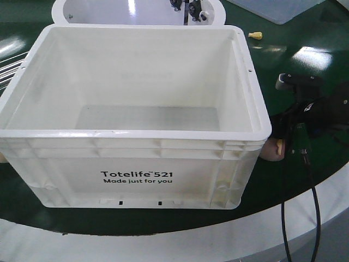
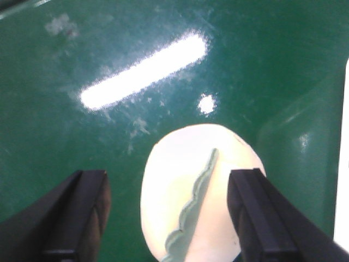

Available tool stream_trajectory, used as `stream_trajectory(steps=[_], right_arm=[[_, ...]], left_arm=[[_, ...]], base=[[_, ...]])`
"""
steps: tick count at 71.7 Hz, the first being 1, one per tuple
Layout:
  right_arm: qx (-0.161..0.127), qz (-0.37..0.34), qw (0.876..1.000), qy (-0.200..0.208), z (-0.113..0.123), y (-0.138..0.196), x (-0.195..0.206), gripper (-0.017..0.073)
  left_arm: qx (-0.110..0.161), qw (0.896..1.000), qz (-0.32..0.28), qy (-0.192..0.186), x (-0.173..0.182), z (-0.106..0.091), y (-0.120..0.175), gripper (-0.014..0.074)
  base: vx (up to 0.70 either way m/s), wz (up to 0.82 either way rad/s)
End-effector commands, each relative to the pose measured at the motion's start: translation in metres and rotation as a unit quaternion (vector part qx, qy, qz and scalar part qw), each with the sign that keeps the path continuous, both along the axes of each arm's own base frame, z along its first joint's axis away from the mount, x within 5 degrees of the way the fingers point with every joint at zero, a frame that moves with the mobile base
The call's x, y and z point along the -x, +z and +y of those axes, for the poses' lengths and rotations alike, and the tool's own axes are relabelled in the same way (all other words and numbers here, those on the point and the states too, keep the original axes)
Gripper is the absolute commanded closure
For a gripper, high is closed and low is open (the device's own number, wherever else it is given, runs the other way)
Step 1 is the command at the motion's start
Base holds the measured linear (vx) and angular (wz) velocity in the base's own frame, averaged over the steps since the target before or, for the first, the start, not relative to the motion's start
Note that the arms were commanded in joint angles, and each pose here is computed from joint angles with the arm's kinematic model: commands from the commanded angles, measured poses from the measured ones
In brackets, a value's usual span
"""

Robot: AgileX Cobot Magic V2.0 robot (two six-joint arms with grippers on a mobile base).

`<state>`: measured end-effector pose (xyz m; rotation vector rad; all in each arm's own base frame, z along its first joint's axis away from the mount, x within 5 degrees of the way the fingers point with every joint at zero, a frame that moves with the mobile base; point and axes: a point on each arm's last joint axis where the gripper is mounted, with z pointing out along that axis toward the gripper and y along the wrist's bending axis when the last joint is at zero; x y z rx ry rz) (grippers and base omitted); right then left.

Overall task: Place moving items into box and shelve
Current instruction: 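Close left gripper on yellow ball, right gripper on pink ball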

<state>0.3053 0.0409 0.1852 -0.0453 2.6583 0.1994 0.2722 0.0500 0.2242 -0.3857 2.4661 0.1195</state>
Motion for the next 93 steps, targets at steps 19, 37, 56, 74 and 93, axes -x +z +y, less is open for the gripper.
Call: stream_trajectory(steps=[19, 37, 56, 74, 93], right_arm=[[-0.002, -0.043, 0.999, -0.006, -0.002, 0.016, -0.006, 0.0575], [-0.002, -0.042, 0.999, -0.006, -0.002, 0.016, -0.006, 0.0575], [-0.002, -0.042, 0.999, -0.005, -0.002, 0.016, -0.006, 0.0575], [-0.002, -0.042, 0.999, -0.006, -0.002, 0.016, -0.006, 0.0575], [0.002, -0.046, 0.999, -0.001, -0.002, 0.017, -0.007, 0.0575]], left_arm=[[0.004, 0.999, -0.034, -0.007, -0.017, 0.0, 0.0, 0.0055], [0.008, 0.999, -0.038, -0.01, -0.024, 0.0, -0.009, 0.0124], [0.033, 0.999, -0.005, 0.009, -0.027, -0.001, -0.027, 0.0272], [0.035, 0.999, 0.018, 0.009, -0.028, 0.0, -0.038, 0.0515], [0.034, 0.999, 0.011, 0.008, -0.029, 0.0, -0.036, 0.0621]], base=[[0.0, 0.0], [0.0, 0.0], [0.0, 0.0], [0.0, 0.0], [0.0, 0.0]])
